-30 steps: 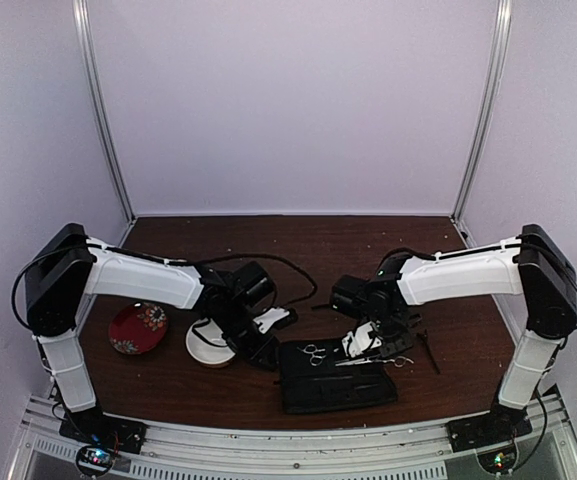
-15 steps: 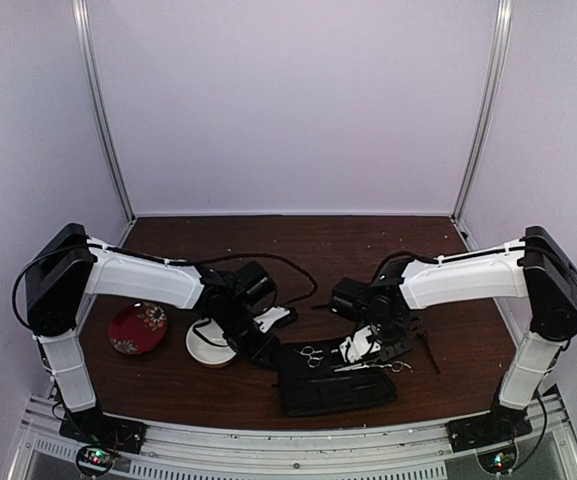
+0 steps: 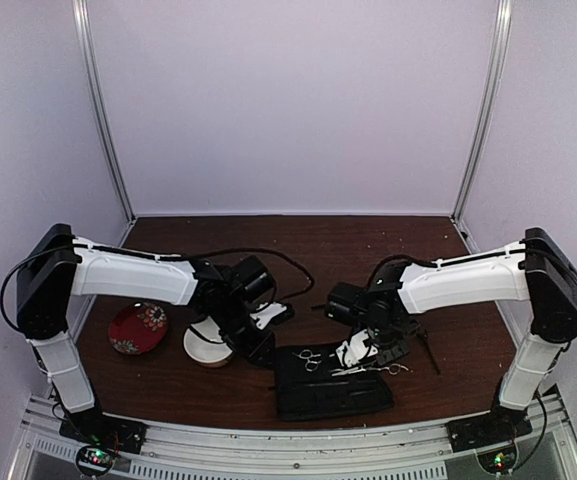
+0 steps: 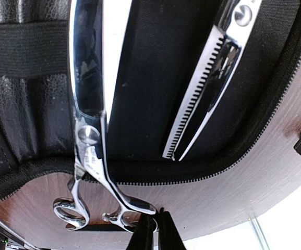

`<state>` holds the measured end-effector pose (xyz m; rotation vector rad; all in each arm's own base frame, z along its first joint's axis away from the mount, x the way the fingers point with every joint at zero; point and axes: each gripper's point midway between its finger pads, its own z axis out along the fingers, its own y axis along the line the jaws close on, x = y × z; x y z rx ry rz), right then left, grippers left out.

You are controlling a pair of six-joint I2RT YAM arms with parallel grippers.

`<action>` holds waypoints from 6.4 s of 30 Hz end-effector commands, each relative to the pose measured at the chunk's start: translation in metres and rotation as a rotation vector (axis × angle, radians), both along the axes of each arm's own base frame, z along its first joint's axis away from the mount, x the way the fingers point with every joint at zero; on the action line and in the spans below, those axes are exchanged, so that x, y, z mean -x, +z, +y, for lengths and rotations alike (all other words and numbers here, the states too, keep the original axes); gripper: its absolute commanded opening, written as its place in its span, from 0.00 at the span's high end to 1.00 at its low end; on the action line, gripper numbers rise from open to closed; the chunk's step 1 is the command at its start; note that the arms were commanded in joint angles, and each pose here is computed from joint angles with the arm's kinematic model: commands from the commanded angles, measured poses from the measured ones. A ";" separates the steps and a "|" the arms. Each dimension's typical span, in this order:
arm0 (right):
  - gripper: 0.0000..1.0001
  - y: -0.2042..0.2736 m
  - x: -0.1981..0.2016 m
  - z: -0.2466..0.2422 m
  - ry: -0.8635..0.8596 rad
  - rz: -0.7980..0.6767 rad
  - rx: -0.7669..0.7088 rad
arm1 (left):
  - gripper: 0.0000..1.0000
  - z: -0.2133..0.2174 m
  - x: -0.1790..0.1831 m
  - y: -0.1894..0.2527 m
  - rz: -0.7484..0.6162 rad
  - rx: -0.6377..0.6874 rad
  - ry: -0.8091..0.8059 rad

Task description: Sort the hair-cutting tools

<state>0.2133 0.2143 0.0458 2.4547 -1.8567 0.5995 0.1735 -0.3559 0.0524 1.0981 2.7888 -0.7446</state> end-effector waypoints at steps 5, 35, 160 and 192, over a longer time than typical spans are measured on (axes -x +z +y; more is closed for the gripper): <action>1.00 0.011 0.001 -0.008 -0.058 -0.030 0.003 | 0.78 0.001 0.007 0.011 0.001 -0.039 0.052; 1.00 -0.006 0.007 -0.012 -0.151 0.113 0.085 | 0.90 -0.007 0.011 -0.022 0.022 -0.067 0.040; 1.00 0.032 -0.042 -0.018 0.024 0.091 0.142 | 1.00 -0.004 -0.003 -0.007 -0.333 0.083 0.012; 1.00 0.019 -0.038 -0.003 0.020 0.127 0.150 | 1.00 -0.007 0.001 -0.028 -0.279 0.048 -0.004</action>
